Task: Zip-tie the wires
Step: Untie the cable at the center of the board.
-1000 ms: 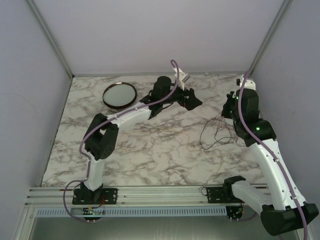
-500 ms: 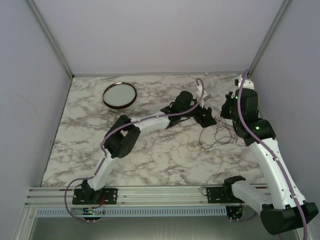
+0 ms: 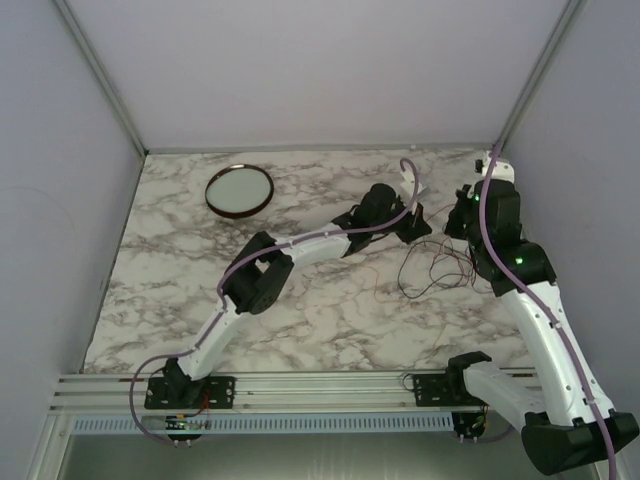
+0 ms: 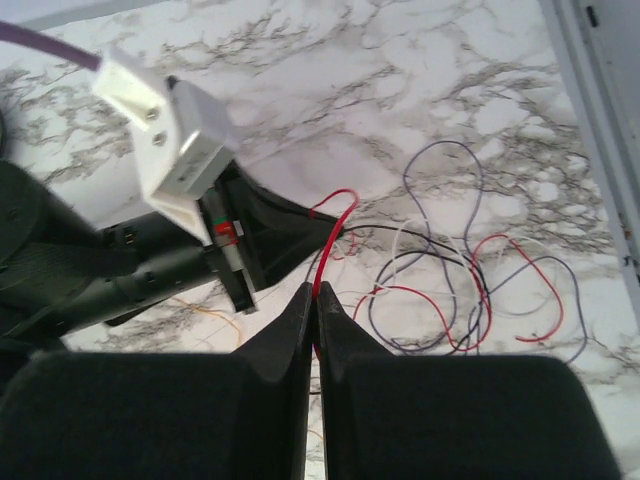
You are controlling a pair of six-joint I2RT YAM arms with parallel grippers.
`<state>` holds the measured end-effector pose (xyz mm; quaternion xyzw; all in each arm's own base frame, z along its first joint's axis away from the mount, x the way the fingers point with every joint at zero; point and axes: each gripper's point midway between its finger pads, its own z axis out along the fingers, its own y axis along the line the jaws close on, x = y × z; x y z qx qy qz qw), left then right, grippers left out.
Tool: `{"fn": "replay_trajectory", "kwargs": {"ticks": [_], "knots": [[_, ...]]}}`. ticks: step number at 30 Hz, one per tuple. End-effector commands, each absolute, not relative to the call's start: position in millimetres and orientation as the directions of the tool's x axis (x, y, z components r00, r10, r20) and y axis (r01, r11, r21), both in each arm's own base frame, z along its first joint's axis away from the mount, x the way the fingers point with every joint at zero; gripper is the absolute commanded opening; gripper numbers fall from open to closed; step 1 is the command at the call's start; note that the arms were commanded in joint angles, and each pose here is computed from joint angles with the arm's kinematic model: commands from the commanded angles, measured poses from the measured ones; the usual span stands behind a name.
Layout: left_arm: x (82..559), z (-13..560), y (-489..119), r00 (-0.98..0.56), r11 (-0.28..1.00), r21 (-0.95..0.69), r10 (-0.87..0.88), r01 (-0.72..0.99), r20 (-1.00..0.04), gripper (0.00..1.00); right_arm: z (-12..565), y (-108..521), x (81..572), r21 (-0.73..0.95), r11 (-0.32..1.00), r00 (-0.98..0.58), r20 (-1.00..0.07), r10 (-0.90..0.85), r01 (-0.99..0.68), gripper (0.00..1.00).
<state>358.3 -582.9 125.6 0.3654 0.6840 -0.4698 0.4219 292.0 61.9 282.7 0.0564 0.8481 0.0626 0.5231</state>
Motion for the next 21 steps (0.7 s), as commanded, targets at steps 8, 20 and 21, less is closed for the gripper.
{"fn": "replay_trajectory", "kwargs": {"ticks": [8, 20, 21], "knots": [[381, 336, -499, -0.195, 0.474, -0.187, -0.033, 0.861, -0.980, 0.00, 302, -1, 280, 0.048, 0.949, -0.351, -0.922, 0.161, 0.311, 0.00], [335, 499, -372, -0.198, 0.515, -0.312, -0.265, 0.798, -0.944, 0.00, 288, -16, 300, 0.089, 0.907, -0.246, -0.947, 0.204, 0.411, 0.00], [330, 510, -361, -0.183, 0.525, -0.307, -0.276, 0.794, -0.944, 0.00, 288, -18, 301, 0.098, 0.901, -0.229, -0.950, 0.211, 0.423, 0.00]]}}
